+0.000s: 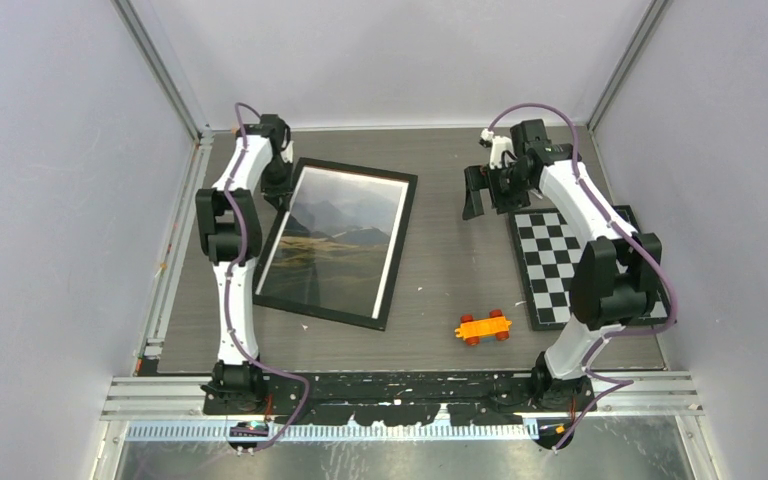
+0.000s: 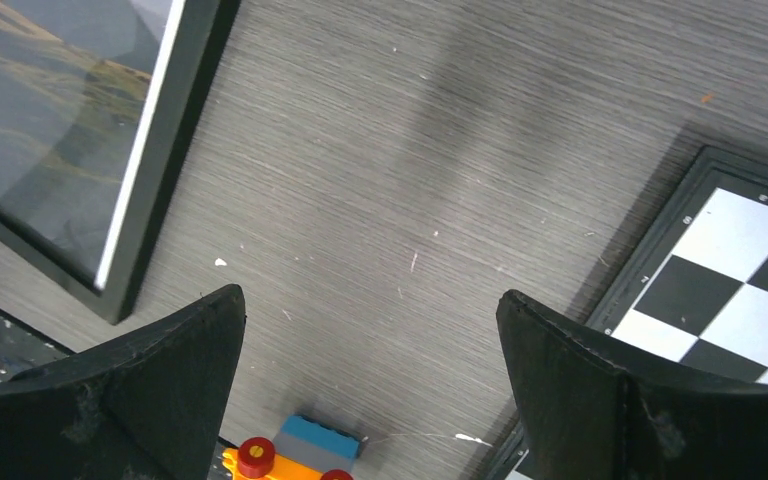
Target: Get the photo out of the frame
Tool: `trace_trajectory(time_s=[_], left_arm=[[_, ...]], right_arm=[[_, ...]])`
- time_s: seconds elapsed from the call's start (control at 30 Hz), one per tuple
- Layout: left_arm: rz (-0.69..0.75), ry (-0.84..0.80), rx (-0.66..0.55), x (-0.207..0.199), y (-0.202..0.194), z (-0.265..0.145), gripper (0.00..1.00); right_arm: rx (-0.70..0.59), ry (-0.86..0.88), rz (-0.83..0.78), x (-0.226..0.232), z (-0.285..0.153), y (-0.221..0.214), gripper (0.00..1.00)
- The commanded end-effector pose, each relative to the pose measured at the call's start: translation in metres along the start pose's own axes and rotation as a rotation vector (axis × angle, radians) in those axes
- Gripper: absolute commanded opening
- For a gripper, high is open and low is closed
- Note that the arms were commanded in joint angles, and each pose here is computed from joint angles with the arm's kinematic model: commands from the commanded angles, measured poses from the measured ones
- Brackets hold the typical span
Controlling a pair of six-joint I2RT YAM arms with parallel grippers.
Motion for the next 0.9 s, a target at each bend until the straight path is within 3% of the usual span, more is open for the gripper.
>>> trace_trajectory(time_s=[0.0, 0.03, 0.2, 0.37, 0.5, 0.87], left_arm=[[-0.123, -0.091, -0.11, -0.009, 0.01, -0.036, 0.14], [-0.127, -0.107, -0.138, -0.007, 0.013, -0.043, 0.25], [-0.072, -0.142, -0.275, -0.013, 0.012, -0.086, 0.6], [0.07, -0.14, -0.363, -0.052, -0.023, -0.119, 0.62], [0.151, -0.11, -0.356, -0.094, -0.06, -0.126, 0.62], [0.335, -0.177, -0.262, -0.206, -0.146, -0.103, 0.59]], right_arm=[[-0.067, 0.042, 0.045, 0.002, -0.006, 0.02, 1.0], [-0.069, 0.042, 0.044, 0.002, -0.006, 0.021, 1.0], [-0.078, 0.048, 0.062, 0.002, -0.006, 0.023, 1.0], [-0.109, 0.051, 0.113, -0.001, -0.01, 0.025, 1.0], [-0.141, 0.035, 0.187, -0.016, -0.02, 0.024, 1.0], [-0.202, -0.029, 0.361, -0.052, -0.044, 0.012, 1.0]])
Point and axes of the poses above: each gripper's point midway between its finger pads, its own z axis out along the fingers, its own x axis along the line the jaws close on, y = z × x, the point moved 10 cm from there along -z, back along the fingers, and after that the axes turned 11 degrees about -z, right-handed, at the moved point
